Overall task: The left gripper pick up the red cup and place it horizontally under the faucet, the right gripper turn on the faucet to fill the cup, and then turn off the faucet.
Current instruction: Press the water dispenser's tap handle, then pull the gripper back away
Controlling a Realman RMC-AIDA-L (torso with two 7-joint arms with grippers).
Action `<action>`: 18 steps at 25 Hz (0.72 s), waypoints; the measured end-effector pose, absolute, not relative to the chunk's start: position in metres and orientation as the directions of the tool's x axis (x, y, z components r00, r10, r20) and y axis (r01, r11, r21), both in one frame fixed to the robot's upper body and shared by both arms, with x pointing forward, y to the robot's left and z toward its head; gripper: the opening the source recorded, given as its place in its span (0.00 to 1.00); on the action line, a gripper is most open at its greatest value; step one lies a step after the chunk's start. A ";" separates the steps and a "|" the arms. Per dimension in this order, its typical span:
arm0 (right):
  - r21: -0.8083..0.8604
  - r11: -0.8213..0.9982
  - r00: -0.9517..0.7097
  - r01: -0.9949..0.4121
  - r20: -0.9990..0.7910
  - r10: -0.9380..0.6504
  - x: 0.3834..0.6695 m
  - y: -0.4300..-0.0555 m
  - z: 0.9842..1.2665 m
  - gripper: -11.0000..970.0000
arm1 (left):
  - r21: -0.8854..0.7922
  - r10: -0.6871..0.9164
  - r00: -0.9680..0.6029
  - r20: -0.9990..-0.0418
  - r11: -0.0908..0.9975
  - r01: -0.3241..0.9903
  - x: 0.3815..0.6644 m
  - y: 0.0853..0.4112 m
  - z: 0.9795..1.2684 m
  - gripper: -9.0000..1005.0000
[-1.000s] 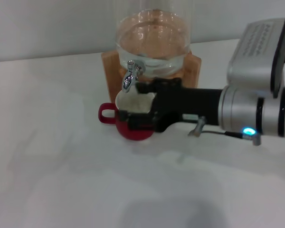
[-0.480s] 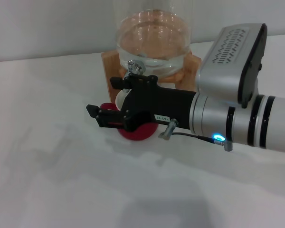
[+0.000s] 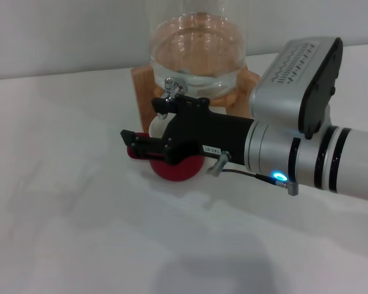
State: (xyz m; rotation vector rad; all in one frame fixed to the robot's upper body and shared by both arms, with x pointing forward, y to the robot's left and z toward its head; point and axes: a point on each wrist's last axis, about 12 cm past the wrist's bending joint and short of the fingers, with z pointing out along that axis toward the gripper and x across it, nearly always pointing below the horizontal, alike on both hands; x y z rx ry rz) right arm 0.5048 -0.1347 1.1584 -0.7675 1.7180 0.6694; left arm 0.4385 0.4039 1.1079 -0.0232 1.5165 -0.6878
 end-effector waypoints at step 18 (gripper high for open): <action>0.046 0.667 -0.208 -0.744 -0.964 -0.165 0.509 -0.142 1.153 0.82 | -0.421 -0.418 -0.099 -0.903 0.814 0.400 0.439 0.403 1.108 0.84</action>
